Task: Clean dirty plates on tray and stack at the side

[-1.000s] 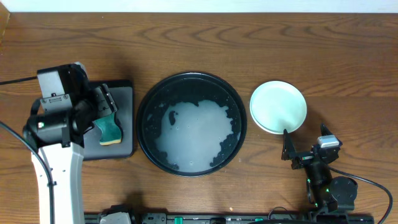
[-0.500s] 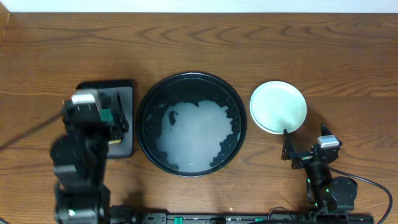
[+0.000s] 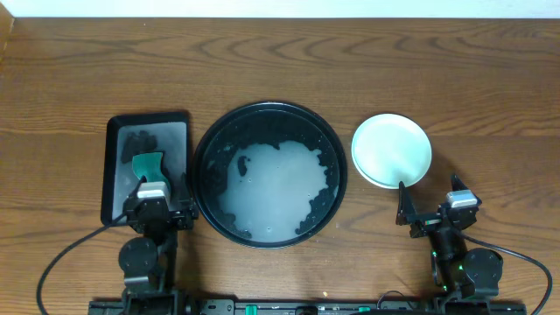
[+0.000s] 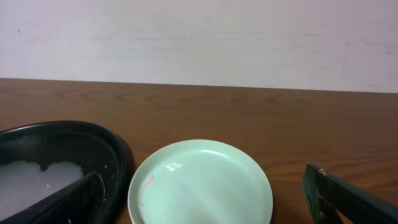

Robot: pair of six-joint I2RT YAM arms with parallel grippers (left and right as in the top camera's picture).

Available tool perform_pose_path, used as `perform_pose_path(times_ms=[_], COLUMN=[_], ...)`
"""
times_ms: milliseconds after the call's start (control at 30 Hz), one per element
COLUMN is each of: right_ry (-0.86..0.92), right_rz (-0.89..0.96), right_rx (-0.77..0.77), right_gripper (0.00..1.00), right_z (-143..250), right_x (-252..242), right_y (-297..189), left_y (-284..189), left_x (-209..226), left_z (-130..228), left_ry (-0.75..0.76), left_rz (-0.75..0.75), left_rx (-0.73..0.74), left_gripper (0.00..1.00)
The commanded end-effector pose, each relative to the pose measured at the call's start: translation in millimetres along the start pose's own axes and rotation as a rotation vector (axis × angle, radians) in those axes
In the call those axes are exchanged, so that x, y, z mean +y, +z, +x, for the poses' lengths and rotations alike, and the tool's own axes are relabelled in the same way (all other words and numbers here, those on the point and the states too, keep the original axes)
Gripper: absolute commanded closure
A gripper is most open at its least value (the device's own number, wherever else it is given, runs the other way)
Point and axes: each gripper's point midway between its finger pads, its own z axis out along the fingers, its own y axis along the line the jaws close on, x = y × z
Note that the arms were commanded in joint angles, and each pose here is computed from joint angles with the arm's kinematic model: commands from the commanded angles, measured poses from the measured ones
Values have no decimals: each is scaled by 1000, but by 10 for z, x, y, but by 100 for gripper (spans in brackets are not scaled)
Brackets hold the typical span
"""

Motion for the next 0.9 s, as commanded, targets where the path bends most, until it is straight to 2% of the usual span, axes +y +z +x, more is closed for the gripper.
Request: perform_pose_path(times_ms=[0, 133, 867], right_ry=[13, 13, 13], right_rz=[-4, -4, -4], right_rx=[-3, -3, -3], right_gripper=[1, 1, 1], right_z=[5, 5, 5], right_x=[14, 15, 15], right_y=[0, 0, 0], left_y=[-1, -3, -9], left_x=[22, 21, 28], left_z=[58, 225, 235], left_ry=[25, 25, 25], left_rz=[-14, -13, -17], left_rx=[-19, 14, 17], left_gripper=[25, 25, 25])
